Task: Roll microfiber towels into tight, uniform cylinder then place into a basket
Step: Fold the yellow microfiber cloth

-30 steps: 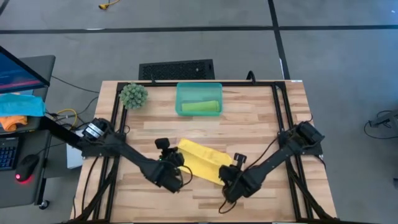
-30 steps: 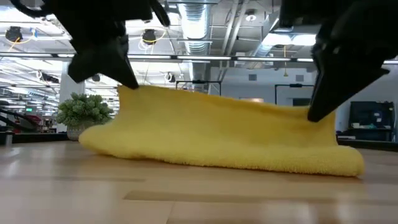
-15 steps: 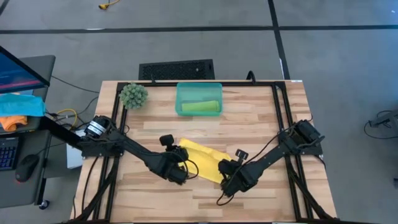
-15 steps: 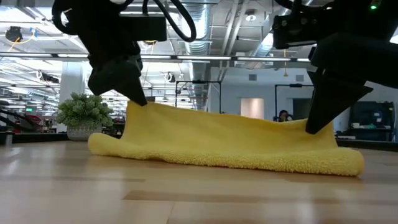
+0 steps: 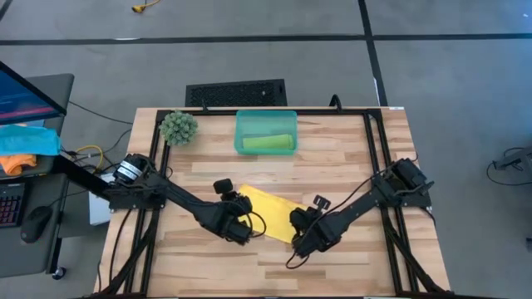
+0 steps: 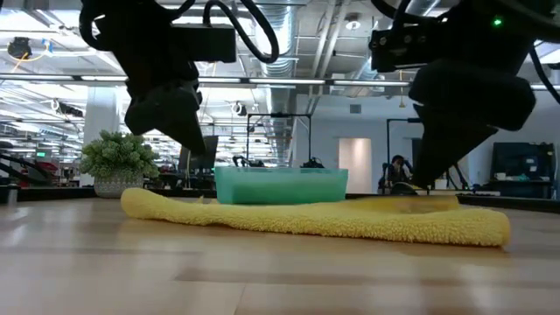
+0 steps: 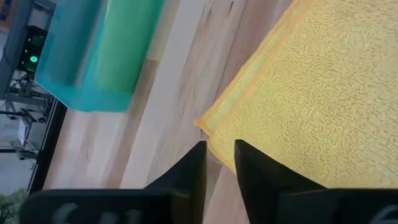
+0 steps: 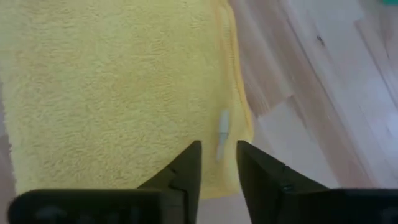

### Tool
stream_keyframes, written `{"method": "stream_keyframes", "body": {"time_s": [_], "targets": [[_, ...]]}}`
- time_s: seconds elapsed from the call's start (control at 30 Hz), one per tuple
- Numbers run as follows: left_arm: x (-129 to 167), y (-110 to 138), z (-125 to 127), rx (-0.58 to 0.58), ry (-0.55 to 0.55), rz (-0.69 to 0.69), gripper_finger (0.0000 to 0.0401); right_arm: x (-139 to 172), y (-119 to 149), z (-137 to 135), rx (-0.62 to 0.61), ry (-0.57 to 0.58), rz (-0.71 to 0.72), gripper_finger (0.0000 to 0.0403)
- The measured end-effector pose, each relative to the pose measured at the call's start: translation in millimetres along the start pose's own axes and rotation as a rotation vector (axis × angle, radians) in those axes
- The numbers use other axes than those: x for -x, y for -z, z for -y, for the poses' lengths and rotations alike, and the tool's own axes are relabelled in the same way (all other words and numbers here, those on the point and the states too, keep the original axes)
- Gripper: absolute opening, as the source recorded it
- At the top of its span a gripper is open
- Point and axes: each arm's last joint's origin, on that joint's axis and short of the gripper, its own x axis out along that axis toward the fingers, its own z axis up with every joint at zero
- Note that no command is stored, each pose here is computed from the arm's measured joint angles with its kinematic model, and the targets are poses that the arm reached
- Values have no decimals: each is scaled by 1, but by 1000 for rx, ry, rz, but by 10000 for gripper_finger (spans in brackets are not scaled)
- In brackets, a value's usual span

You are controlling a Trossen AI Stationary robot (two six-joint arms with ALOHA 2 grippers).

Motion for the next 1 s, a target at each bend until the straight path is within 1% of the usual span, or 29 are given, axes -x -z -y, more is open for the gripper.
{"method": "stream_keyframes", "body": {"time_s": [0.17,0.27,0.33,0.47,0.57,0.63,0.7,0.77,0.8,0.87,1.0], "targets": [[0,0,0,-9,8,-7,111,-1,0,2,8,-9,-36,171],[0,1,1,-13,50,-41,117,0,2,3,20,-7,-73,192],[0,2,3,-1,81,-64,118,2,6,4,34,1,-92,198],[4,2,10,15,121,-34,119,7,15,4,59,39,-122,199],[0,2,17,20,177,20,119,12,23,2,43,44,-132,194],[-7,0,22,34,252,46,119,17,24,-1,35,41,-120,189],[-17,-2,25,42,351,59,119,25,23,-4,50,40,-92,184],[-25,-5,25,47,432,73,119,32,23,-3,80,69,-71,181],[-28,-7,25,51,452,84,119,36,22,-2,98,86,-64,179],[-31,-12,23,65,465,109,119,45,18,1,123,130,-51,177],[-39,-16,17,89,456,106,119,60,6,12,160,231,-19,173]]}}
